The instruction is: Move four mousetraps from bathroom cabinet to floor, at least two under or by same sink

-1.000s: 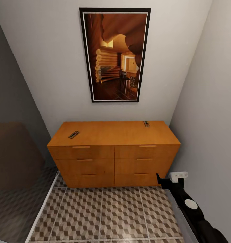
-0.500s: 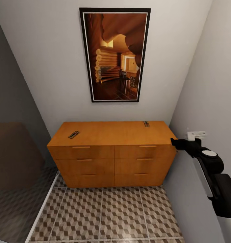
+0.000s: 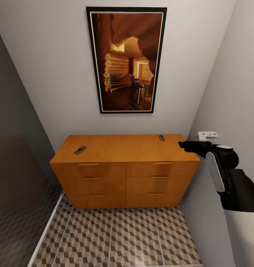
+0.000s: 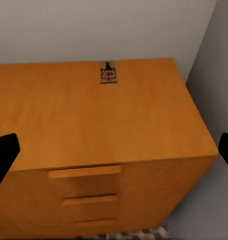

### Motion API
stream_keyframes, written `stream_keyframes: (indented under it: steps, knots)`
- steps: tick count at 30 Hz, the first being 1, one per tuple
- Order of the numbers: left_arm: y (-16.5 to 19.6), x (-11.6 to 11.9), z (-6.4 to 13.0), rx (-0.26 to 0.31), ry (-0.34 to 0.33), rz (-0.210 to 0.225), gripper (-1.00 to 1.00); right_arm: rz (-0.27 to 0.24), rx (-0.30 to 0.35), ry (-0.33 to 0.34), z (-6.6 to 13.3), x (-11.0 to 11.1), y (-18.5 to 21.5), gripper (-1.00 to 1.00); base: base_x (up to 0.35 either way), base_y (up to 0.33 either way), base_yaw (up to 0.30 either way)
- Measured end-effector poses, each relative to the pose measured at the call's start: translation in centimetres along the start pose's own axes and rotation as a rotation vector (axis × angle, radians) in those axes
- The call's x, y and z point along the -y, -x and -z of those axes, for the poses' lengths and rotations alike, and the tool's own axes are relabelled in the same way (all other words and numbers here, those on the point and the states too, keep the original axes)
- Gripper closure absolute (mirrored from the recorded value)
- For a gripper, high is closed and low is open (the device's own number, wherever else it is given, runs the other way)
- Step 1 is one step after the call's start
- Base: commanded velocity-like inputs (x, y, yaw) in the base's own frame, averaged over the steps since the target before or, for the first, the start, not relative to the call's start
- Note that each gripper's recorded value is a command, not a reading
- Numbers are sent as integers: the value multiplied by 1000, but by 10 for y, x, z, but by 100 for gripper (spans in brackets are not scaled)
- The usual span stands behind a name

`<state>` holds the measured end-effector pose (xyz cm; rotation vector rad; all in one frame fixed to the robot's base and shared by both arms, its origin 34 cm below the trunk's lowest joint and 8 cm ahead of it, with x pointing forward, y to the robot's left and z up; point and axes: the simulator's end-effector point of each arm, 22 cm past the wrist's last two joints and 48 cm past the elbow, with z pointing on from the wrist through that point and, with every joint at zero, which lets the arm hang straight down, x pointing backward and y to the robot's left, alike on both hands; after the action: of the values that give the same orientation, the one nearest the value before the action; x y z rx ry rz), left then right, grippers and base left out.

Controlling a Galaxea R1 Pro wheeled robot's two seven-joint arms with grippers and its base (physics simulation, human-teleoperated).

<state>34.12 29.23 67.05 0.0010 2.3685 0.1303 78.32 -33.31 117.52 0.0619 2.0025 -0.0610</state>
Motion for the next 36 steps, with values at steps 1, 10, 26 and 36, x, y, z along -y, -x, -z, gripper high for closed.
stream_keyframes:
  steps: [1,10,26,36]
  knots:
    - [0,0,0,0,0,0,-100,-4,-17,4,-3,-2,-5,-100,281,0,0]
    - [0,-3,0,0,4,-2,-100,-34,-100,36,-20,-20,-36,-100,310,0,0]
    - [0,-2,0,0,2,-2,-100,-67,-151,96,-39,-41,-68,-100,114,0,0]
    - [0,-2,0,0,3,-2,-100,-66,-123,138,-46,-55,-70,-100,1,0,0]
